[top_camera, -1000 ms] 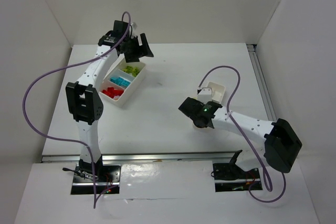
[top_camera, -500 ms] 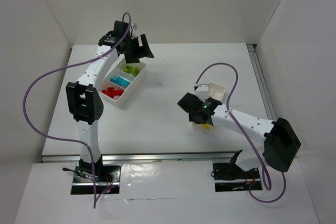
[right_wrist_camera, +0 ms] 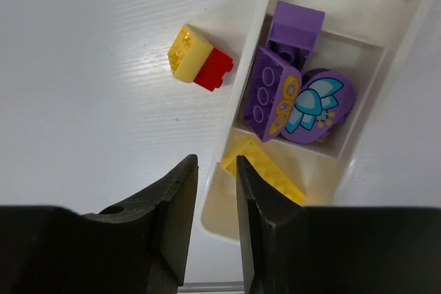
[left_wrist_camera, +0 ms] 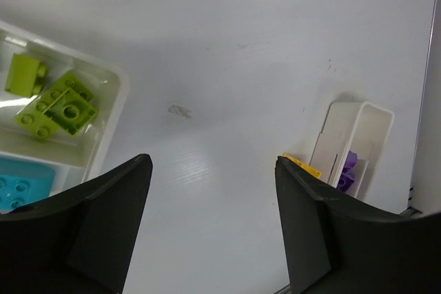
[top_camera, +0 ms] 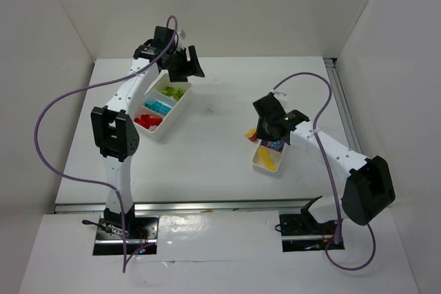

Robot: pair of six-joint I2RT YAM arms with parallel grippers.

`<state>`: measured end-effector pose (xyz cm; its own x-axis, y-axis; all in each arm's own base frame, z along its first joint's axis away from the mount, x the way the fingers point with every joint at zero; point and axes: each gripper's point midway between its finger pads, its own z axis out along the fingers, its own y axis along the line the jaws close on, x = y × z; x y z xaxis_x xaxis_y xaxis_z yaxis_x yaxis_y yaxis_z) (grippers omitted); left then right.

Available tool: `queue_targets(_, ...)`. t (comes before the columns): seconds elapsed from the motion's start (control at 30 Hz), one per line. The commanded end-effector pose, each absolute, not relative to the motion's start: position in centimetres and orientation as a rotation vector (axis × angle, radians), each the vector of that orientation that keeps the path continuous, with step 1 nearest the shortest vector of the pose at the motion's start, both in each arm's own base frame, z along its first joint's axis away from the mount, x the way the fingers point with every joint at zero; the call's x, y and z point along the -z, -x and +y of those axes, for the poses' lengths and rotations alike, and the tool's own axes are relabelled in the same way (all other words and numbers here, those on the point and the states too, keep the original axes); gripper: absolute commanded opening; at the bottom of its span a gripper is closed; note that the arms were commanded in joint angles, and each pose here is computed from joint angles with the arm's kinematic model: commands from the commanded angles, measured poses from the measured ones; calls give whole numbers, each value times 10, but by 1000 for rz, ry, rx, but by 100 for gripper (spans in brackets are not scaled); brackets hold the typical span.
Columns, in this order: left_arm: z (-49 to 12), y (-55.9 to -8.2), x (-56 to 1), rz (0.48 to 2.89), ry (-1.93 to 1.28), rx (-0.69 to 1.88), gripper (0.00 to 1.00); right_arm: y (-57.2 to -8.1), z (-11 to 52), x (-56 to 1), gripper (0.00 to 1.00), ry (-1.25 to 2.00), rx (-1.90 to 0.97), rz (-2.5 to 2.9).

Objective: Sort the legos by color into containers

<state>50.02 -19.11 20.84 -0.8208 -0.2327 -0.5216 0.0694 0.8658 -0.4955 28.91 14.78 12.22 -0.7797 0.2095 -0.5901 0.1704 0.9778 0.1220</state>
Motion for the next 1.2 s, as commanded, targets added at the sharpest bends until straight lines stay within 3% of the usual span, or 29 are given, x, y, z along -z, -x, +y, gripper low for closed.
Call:
queue_targets(0.0,-229,-492,-211,2452,-54,710,82,-319,150,-163,36,-311,-218,2366)
queue_targets(0.17,-273,-471,-191,2512,-158,750,79,-345,151,-163,40,-229,-203,2430)
queue_targets(0.33,-275,-459,-184,2547,-138,757,79,-365,166,-138,65,-25,-113,2521)
queue_targets(0.43,-262,-459,-197,2520,-112,724,79,-365,175,-126,70,171,-47,2568)
queue_targets(0.77,-199,-476,-230,2447,38,649,79,-353,186,-92,69,448,31,2632)
queue_targets(1.0,-197,-475,-220,2476,46,665,79,-343,175,-65,69,505,104,2685)
queue_targets(1.17,-198,-473,-217,2486,43,674,79,-341,176,-57,62,511,95,2695)
